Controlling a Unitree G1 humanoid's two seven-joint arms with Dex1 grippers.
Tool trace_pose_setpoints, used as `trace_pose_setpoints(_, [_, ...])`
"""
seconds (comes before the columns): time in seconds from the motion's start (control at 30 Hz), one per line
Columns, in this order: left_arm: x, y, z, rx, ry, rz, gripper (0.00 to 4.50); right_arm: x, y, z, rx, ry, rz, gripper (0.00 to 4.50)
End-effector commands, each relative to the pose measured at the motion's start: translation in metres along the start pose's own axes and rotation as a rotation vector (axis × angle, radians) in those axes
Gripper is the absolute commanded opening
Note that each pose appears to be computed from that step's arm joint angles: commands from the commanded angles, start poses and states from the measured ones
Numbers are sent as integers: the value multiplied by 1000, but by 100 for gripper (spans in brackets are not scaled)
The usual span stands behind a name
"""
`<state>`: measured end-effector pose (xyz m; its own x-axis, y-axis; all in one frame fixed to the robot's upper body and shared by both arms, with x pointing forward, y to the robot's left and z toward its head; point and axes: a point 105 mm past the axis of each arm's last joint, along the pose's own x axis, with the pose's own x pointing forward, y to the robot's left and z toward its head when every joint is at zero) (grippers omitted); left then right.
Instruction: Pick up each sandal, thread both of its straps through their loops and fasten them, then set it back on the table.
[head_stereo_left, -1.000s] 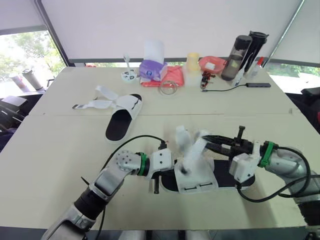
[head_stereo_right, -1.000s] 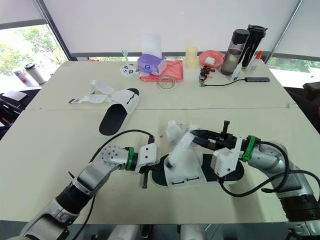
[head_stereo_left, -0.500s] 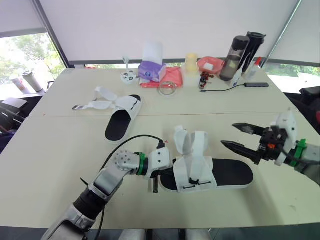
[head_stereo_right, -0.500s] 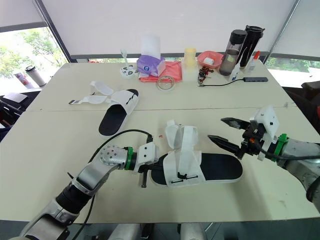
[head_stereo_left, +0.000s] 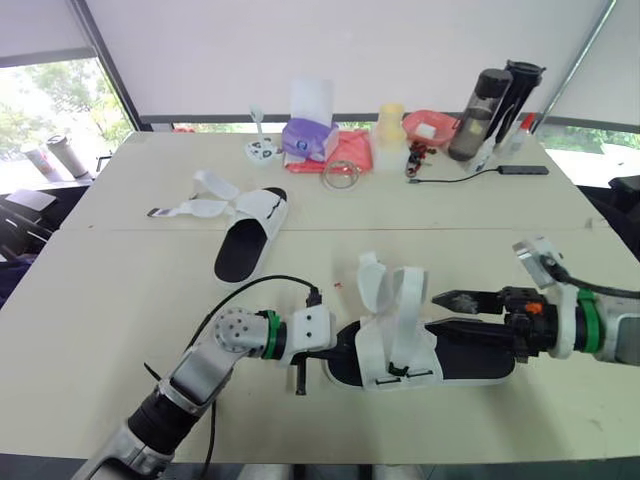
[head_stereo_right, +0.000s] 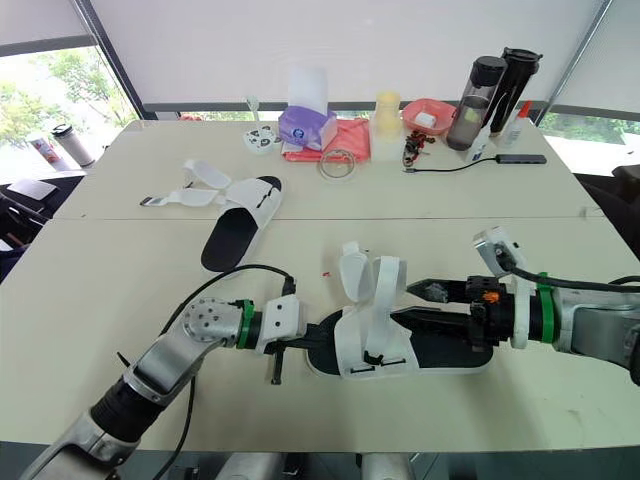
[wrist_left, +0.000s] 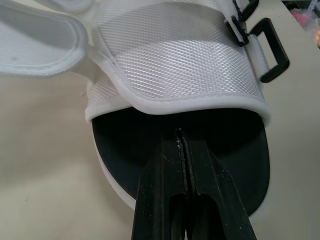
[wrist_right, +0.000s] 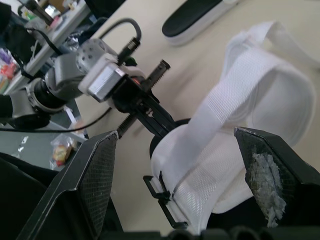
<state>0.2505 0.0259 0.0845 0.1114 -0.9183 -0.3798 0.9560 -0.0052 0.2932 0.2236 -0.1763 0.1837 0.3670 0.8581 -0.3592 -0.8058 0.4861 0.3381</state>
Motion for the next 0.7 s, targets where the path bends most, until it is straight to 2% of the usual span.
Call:
trace_pose_setpoints(0.03, [8, -9, -6, 17, 35, -20, 0, 6, 5, -8, -31, 35, 30, 398])
trace_pose_setpoints(0.63, [14, -6, -6, 53, 62, -31, 0, 31, 20, -21, -26, 10, 136, 398])
trace_pose_setpoints(0.7, [14, -5, -6, 52, 63, -27, 0, 34, 18, -23, -24, 10, 129, 348])
